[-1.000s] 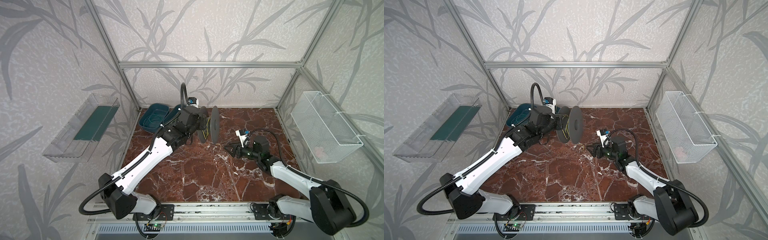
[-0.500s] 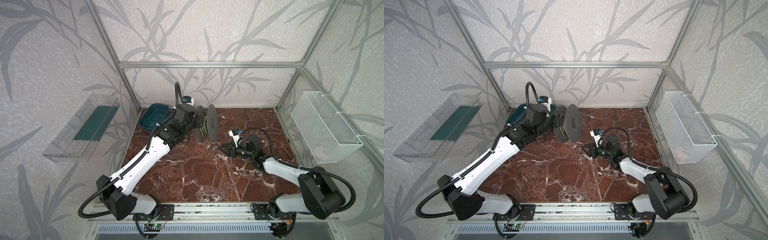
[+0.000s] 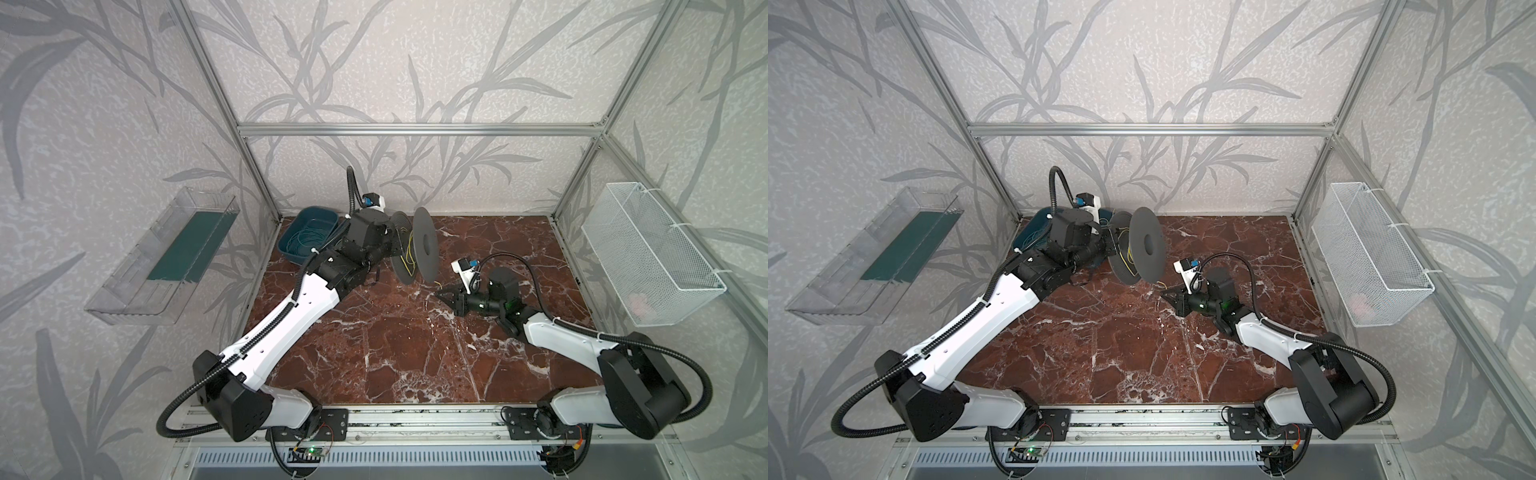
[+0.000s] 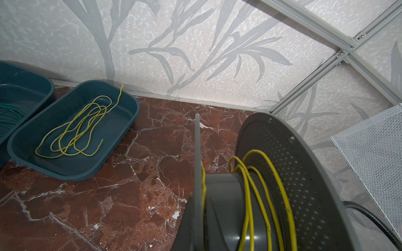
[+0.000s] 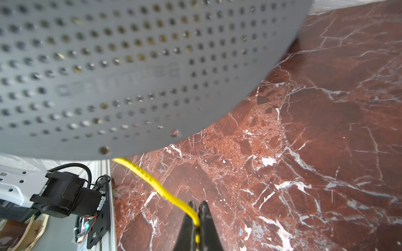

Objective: Wrap the cables

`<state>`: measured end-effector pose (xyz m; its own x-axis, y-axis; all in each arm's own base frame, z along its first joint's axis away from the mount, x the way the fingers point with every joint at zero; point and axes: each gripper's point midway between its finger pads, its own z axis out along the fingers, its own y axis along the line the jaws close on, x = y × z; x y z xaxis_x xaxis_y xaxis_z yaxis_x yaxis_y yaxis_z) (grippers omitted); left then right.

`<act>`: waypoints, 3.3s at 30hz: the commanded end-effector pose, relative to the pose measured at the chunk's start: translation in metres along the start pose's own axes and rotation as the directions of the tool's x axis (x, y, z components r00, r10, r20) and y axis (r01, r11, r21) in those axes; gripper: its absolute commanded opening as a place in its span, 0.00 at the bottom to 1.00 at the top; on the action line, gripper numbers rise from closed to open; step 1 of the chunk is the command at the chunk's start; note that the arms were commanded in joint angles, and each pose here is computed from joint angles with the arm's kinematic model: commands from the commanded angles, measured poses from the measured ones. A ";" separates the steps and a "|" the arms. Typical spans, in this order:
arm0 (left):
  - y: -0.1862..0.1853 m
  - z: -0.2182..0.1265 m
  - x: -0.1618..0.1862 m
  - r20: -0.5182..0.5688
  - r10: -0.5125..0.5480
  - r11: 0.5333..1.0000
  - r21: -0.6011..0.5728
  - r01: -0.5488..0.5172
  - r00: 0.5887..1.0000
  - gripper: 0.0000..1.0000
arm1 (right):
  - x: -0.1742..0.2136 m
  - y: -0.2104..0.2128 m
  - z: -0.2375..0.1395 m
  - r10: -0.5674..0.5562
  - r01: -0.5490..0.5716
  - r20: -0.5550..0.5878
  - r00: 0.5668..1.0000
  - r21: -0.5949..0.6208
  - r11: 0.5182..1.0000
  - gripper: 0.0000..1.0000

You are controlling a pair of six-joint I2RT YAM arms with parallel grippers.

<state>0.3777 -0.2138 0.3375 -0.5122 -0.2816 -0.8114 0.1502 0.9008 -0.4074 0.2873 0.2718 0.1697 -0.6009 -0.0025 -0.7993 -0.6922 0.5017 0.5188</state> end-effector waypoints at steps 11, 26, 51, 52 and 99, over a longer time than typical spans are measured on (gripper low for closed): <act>0.023 0.041 -0.038 0.189 -0.019 0.983 -0.176 0.053 0.982 0.00 | 0.028 0.088 -0.008 -0.224 0.233 -0.066 0.972 0.200 0.952 0.00; 0.030 0.079 0.005 0.052 0.324 0.904 -0.311 -0.293 0.945 0.00 | -0.073 0.140 -0.063 -0.481 0.440 0.064 0.874 0.316 0.841 0.00; -0.045 -0.004 0.114 0.128 0.896 0.434 -0.057 -0.899 0.425 0.00 | -0.199 0.008 -0.097 -0.454 0.363 -0.007 0.891 0.611 0.704 0.00; -0.047 -0.010 0.118 0.141 0.900 0.421 -0.031 -0.906 0.413 0.00 | -0.201 0.001 -0.099 -0.446 0.354 -0.005 0.895 0.617 0.703 0.00; -0.125 -0.167 0.019 0.459 0.355 0.576 0.580 -0.577 0.815 0.00 | -0.162 -0.118 -0.054 -0.193 0.121 0.187 0.963 0.338 0.933 0.00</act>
<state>0.2689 -0.2627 0.3510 -0.0798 0.2274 -0.9705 0.6973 0.7085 0.1087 0.3692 0.2394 0.2837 -0.3349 -0.0589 -0.9404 -0.8532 0.4424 0.2761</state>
